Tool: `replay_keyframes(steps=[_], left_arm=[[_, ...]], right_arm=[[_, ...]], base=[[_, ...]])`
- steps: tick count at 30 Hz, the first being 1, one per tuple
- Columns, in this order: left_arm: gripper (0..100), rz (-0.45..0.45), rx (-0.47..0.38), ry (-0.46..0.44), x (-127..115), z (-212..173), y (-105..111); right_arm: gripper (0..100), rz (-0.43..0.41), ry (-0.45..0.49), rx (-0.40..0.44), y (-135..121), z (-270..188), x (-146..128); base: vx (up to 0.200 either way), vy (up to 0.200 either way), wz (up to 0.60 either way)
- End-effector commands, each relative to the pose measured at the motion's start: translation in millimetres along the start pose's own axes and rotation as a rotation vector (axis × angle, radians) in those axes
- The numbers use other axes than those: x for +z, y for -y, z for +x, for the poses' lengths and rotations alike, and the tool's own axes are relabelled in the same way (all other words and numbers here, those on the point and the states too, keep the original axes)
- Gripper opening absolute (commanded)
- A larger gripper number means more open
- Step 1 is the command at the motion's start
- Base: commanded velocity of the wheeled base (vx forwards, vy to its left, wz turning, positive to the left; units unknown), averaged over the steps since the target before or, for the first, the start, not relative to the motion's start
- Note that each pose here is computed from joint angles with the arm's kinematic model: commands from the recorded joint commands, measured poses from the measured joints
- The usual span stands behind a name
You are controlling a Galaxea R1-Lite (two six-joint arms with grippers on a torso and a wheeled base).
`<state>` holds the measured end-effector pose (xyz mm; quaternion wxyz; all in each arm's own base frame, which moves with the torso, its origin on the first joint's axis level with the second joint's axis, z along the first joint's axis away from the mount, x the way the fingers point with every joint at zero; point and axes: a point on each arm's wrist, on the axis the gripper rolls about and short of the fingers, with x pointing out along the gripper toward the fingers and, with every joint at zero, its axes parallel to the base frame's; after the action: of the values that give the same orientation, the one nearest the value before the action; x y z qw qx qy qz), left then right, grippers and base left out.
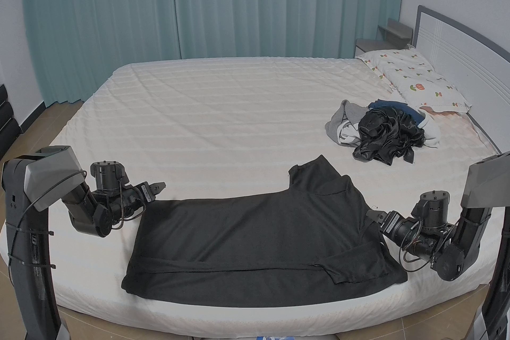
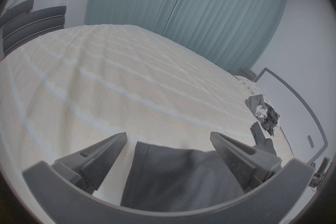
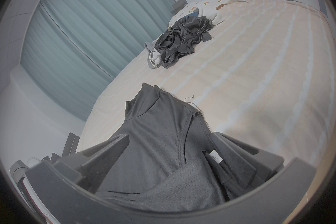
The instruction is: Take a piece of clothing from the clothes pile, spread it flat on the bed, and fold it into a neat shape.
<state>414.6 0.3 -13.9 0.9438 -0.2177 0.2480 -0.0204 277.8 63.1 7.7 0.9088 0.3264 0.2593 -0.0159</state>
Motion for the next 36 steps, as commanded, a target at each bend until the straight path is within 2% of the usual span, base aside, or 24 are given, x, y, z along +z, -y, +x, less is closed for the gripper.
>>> replay_keyframes(steps=[1,5,19,20,30,33,36], left_arm=[[100,0.003,-0.001,-0.019,-7,10,-1],[100,-0.001,0.005,-0.035,-14,13,-4],[100,-0.019,0.016,-0.047,-16,11,-8],[0,-0.021,0.02,-0.051,-17,10,-9],[0,-0.047,0.028,-0.03,-12,4,-9],[0,-0.059,0.026,-0.012,-6,1,-8],[0,-0.105,0.026,-0.01,-3,-6,-5]], right_arm=[[100,-0.001,-0.001,0.002,0,1,-1],[100,-0.001,-0.003,0.0,1,2,-2],[100,-0.003,0.0,0.021,-4,5,-1],[100,-0.003,0.001,0.022,-4,5,0],[100,0.001,0.002,0.028,-3,6,1],[100,0.001,0.009,0.044,-6,7,4],[100,0.002,0.008,0.094,-10,13,14]], base=[[0.0,0.0,0.0],[0.0,0.0,0.0],[0.0,0.0,0.0],[0.0,0.0,0.0],[0.0,0.0,0.0],[0.0,0.0,0.0],[0.0,0.0,0.0]])
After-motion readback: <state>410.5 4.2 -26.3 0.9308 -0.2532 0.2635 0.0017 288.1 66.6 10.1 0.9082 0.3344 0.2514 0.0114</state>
